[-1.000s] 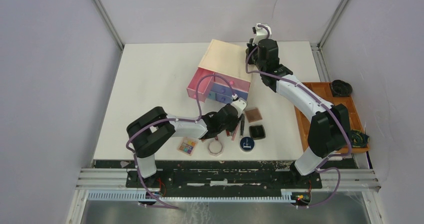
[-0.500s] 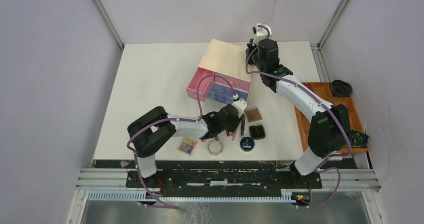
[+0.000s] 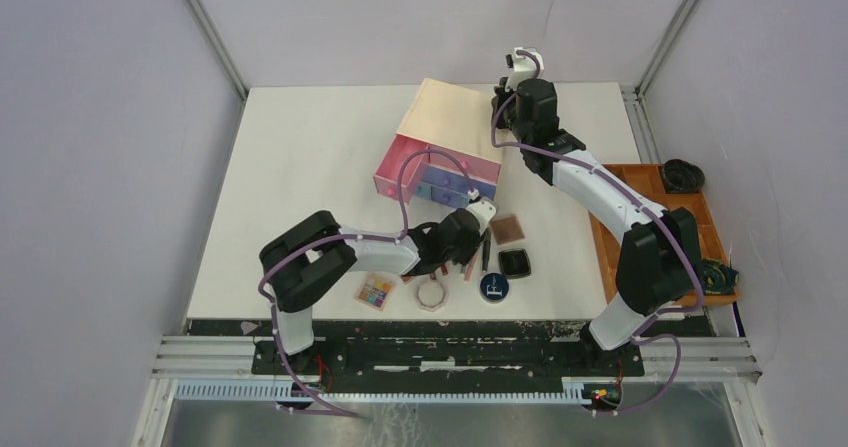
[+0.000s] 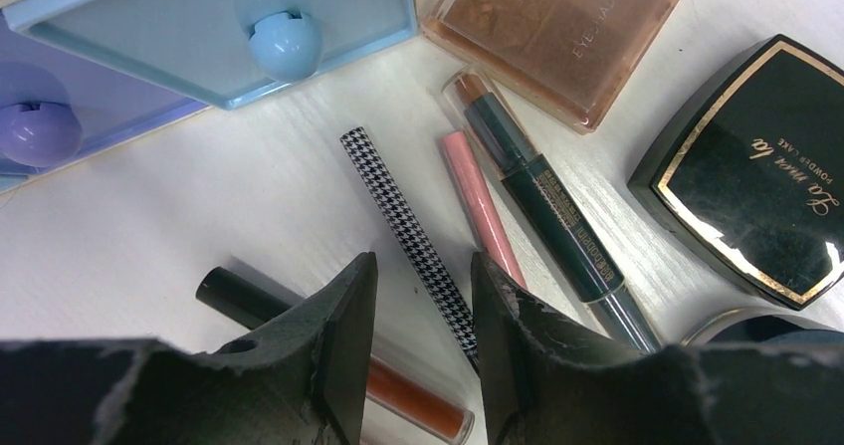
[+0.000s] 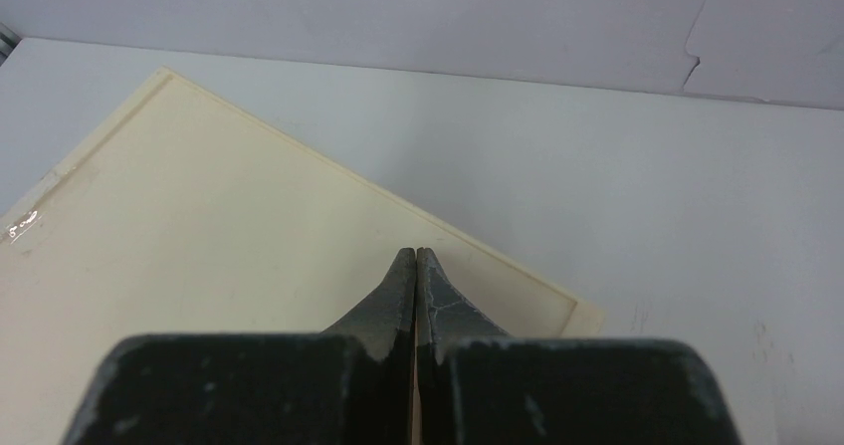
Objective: Organize the makeup
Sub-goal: Pick up the makeup from the center of the board.
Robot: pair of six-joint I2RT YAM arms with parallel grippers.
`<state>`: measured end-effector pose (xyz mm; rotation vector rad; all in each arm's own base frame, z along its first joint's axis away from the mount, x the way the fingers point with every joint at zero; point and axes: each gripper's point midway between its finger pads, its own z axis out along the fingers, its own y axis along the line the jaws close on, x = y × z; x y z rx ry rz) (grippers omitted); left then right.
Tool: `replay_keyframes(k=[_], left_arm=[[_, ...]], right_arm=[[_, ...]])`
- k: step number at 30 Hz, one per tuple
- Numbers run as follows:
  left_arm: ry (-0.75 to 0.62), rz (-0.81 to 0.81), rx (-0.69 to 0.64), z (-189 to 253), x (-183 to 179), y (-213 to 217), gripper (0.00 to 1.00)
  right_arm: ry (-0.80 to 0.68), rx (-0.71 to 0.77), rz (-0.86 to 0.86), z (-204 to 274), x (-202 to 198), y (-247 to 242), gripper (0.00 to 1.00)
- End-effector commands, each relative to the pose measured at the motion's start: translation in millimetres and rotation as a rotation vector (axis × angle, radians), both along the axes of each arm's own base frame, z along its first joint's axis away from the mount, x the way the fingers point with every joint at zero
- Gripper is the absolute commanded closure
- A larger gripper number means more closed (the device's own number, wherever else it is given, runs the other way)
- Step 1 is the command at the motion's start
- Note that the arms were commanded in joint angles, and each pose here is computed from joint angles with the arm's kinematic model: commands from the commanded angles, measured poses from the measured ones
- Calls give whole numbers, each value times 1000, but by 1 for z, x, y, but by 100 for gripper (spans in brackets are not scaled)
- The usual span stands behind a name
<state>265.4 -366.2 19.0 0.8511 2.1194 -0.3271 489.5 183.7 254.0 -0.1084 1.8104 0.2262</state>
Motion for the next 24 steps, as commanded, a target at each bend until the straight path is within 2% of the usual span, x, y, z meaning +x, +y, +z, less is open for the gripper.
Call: replay_keyframes(k=[1,3,5,11,17,24], left_arm=[[25,26,1,-5,1,-6,54],[31,24,8,-7,0,-6,55],[40,21,15,-11,-1,-6,61],[45,25,23,-13,-2,-4,96],[3,23,24,6,3,-2,97],[-41,5,7,58,3,0,97]], right_arm=[[410,-185,-24,-127,-48,-30,99],[412,-186,-24,-128,-48,-30,100],[410,-185,-25,-127,-48,-31,100],[412,-186,-27,-128,-49,-32,99],[413,-181,-25,-129,-48,-31,99],[415,-181,-27,-129,-48,-32,100]])
